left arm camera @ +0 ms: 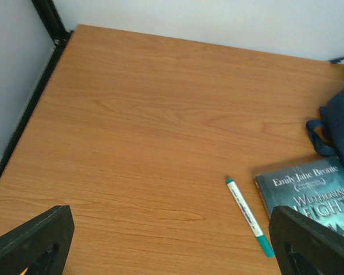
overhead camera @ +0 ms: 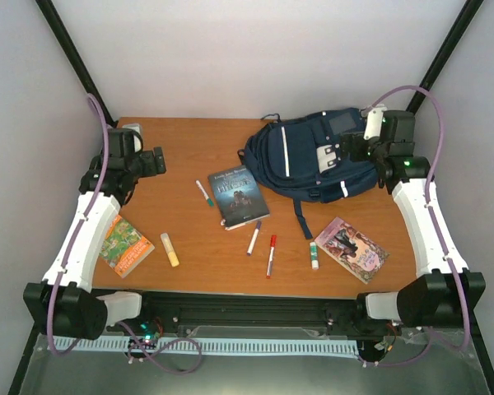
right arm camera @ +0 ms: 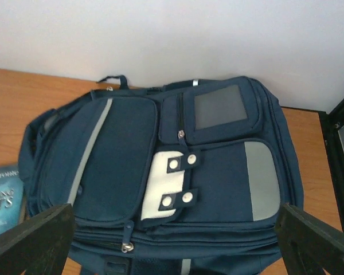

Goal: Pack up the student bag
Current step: Adjust the student bag at the center of the board.

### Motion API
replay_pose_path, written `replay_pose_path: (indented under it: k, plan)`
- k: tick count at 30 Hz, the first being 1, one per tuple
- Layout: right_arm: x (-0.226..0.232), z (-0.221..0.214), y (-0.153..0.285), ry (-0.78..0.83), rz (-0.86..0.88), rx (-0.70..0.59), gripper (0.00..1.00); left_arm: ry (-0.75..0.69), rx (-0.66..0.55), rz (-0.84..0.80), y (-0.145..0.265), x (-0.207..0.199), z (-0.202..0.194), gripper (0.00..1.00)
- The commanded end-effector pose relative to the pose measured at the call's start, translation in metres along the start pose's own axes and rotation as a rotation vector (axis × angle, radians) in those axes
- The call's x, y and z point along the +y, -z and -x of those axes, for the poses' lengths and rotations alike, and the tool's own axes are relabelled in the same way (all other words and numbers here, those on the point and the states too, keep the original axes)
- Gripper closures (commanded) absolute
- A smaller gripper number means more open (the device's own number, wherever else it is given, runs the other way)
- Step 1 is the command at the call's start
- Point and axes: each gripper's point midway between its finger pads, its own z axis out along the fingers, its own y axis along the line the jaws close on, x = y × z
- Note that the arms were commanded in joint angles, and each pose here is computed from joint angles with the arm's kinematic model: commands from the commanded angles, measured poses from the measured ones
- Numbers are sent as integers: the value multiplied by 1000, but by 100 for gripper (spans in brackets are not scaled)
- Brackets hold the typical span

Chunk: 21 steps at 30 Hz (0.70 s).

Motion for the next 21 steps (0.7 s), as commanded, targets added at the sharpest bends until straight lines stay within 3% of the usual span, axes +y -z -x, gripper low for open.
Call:
replay_pose_path:
  k: [1,6,13,21]
  plan:
    - [-1,-8,-7,88,31,56,2,-49,26,-194,-5,-21,3,5]
    - [25,-21,-22,189,205,119,5,-60,128,-369,-14,-42,-16,17]
    - [82,-18,-66,305,373,204,31,16,312,-443,-43,-51,-52,30]
    - [179,-38,-129,471,482,315,48,57,412,-462,-79,-54,-76,27]
